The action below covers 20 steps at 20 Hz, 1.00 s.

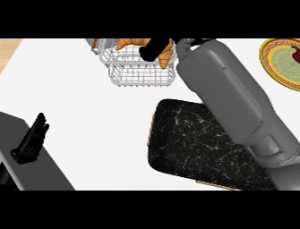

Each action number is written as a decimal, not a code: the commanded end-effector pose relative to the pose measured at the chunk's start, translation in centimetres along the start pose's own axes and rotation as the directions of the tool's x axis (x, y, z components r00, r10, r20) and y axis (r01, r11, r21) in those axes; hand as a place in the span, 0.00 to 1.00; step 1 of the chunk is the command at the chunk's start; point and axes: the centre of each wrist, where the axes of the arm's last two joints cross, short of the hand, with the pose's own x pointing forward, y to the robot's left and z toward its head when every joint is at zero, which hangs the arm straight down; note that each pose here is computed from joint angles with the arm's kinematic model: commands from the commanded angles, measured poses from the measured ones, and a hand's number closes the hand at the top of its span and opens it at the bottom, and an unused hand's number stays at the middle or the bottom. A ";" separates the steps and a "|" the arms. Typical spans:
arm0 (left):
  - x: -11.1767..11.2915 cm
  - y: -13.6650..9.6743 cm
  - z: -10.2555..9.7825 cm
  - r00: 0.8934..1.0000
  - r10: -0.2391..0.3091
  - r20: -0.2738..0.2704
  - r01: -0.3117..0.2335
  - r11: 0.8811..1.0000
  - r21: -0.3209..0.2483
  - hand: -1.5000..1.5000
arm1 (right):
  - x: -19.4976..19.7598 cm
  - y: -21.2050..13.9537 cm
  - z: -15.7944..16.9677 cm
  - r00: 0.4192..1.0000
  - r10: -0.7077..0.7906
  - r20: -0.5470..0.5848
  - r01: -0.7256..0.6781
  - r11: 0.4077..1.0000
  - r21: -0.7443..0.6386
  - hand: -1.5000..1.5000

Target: Pick the croissant from the tray and place it in the tiered basket

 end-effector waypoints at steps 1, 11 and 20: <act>-3.0 -2.2 0.1 0.973 0.013 -0.230 0.008 0.996 0.093 0.50 | -0.4 1.8 -0.6 0.980 -0.190 -0.061 0.193 0.980 0.048 0.00; -2.7 -2.4 0.3 0.973 0.002 -0.229 0.025 0.993 0.113 0.50 | -1.5 1.5 -1.4 0.851 -0.525 0.017 0.525 0.851 -0.007 0.00; -3.5 -1.6 1.6 0.964 0.003 -0.265 0.037 0.988 0.148 0.50 | -6.0 -7.2 -2.8 0.822 -0.569 0.030 0.532 0.749 -0.395 0.00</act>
